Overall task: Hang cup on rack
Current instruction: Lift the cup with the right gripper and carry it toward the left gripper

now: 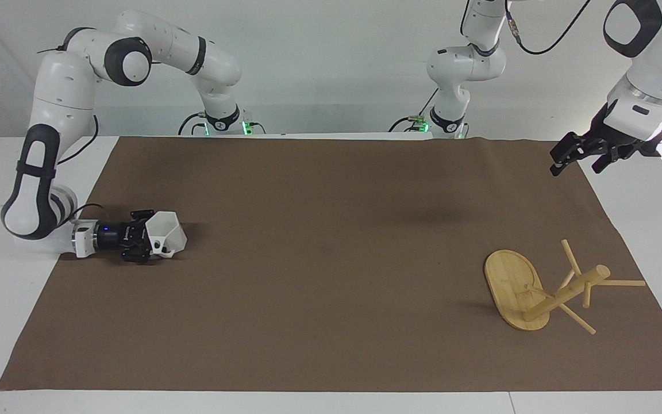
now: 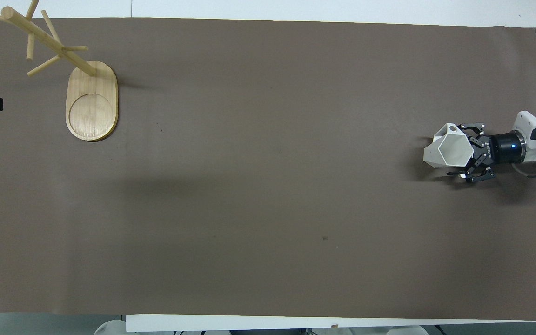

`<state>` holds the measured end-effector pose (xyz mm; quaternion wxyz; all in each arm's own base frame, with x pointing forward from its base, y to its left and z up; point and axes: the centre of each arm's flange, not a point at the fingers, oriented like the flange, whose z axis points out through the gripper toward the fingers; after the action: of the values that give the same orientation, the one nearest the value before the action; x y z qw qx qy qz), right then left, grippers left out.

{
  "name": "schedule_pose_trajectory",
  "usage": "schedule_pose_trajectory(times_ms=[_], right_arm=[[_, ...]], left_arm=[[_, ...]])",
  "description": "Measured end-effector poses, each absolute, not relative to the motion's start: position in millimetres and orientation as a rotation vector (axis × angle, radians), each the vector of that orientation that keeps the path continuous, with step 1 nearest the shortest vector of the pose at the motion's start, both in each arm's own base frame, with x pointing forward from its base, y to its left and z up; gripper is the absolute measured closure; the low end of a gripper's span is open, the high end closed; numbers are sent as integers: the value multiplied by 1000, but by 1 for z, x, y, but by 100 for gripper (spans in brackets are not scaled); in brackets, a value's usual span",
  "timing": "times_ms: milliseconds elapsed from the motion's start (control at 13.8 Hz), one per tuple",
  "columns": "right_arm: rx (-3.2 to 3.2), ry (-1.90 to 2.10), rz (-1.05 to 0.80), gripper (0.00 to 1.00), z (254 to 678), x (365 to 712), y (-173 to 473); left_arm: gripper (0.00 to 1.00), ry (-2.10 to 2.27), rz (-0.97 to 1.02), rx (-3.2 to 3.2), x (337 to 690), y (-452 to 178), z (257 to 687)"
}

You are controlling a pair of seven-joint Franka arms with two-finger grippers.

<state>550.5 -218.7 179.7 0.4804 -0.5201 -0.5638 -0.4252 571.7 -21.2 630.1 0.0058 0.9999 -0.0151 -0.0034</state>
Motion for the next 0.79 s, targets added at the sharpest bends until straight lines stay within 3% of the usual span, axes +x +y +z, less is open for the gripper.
schedule_pose_trajectory(times_ms=[578,722,794], right_arm=[[-1244,-1421,-1016,0,192,561,-197],[-1246,-1420,-1012,2,190,561,-195],[-1242,-1421,-1009,8,190,562,-192]], left_arm=[[0,-47,-11,3130,572,-21,630],[0,-47,-11,3130,572,-21,630],[0,-47,-11,3130,572,-21,630]])
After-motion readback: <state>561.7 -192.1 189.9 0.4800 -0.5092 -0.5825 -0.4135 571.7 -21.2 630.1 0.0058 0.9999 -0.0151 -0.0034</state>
